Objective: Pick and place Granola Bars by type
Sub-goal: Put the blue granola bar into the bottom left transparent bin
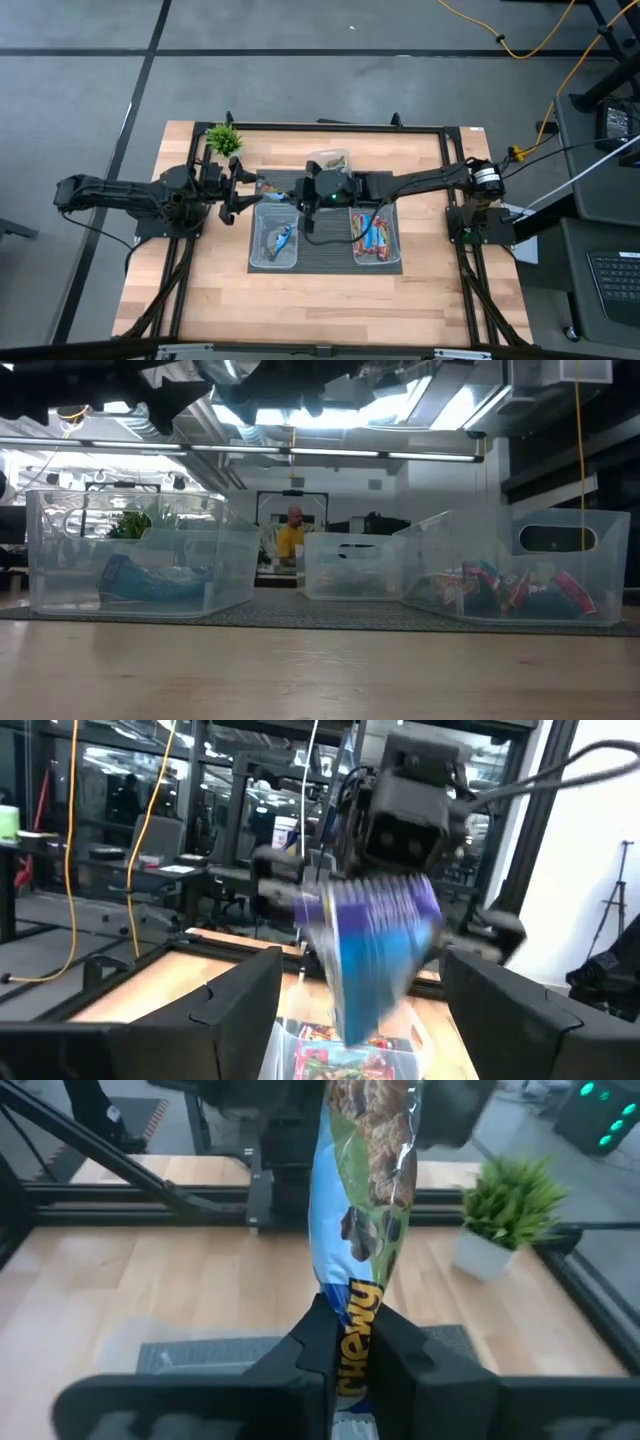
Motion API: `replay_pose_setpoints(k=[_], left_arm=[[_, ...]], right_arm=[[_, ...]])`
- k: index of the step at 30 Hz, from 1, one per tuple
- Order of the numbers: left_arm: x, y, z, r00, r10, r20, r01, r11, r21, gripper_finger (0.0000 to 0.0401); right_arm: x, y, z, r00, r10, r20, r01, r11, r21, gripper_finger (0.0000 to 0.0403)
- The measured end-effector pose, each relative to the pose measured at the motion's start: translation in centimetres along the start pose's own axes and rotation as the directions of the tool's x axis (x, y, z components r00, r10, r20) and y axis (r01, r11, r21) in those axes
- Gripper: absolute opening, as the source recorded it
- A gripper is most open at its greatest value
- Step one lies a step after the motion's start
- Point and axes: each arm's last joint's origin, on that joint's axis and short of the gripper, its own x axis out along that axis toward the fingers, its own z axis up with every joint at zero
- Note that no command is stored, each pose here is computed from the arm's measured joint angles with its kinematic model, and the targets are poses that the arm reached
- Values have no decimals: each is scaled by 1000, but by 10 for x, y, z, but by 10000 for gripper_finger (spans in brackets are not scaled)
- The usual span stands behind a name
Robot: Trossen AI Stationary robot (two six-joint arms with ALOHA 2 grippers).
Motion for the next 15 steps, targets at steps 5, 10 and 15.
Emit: replay_pose_setpoints(k=[5, 10, 15], left_arm=[[12, 1, 9, 1000, 16, -12, -16, 1000, 5, 263], [27, 1, 15, 999, -2, -50, 2, 1000, 6, 257], [34, 2, 14, 997, -9, -81, 10, 1000, 5, 253]], right_arm=[[11, 2, -7, 1000, 18, 8, -18, 1000, 22, 44], [12, 3, -6, 999, 21, 26, -21, 999, 24, 27], [12, 3, -3, 998, 20, 54, -21, 999, 26, 43]])
